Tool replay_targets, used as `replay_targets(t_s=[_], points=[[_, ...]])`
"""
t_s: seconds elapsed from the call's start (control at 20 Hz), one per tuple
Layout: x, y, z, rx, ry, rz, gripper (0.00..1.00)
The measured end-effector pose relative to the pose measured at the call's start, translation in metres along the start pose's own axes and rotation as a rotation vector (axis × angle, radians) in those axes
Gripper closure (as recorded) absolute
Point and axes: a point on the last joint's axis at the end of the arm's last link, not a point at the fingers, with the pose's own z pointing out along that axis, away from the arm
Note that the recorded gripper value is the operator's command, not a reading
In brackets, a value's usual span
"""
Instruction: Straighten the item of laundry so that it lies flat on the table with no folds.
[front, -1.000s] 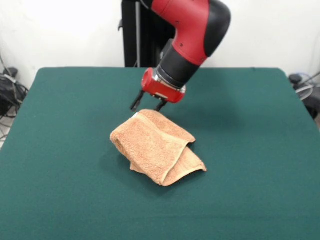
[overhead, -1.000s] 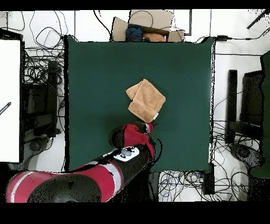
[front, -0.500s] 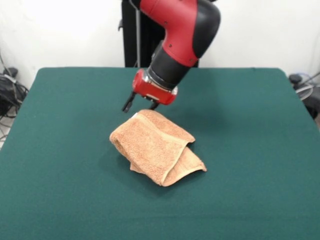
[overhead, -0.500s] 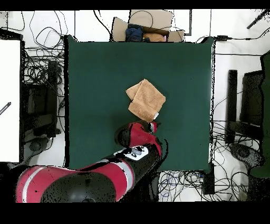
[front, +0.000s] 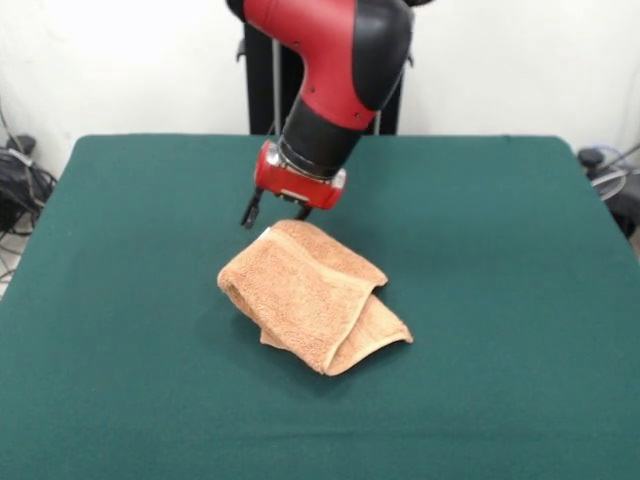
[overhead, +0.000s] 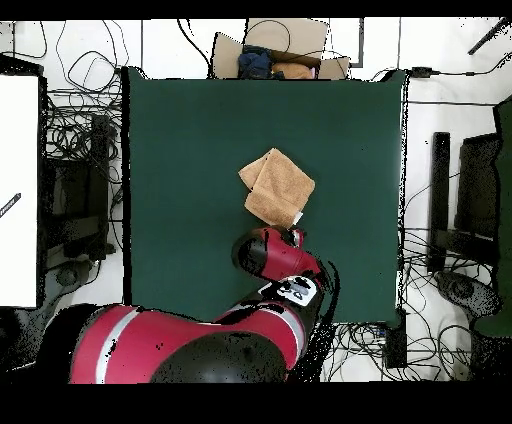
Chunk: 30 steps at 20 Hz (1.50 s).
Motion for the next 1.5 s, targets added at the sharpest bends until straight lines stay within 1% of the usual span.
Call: replay_targets(t_s=[0.2, 0.5, 0.55, 0.7, 0.8, 1.05, 1.25, 1.5], points=[[-0.003, -0.001, -0.003, -0.021, 0.009, 0.009, 0.00], [-0.006, 0.006, -0.013, -0.025, 0.001, -0.017, 0.00], [-0.008, 0.011, -0.020, -0.024, -0.004, -0.034, 0.00], [-0.010, 0.016, -0.026, -0.020, -0.005, -0.049, 0.00], [-0.012, 0.019, -0.035, -0.008, -0.004, -0.068, 0.00], [-0.019, 0.016, -0.054, 0.025, 0.003, -0.095, 0.00], [-0.025, 0.006, -0.064, 0.059, 0.006, -0.107, 0.00], [-0.031, -0.009, -0.070, 0.092, -0.002, -0.113, 0.00]])
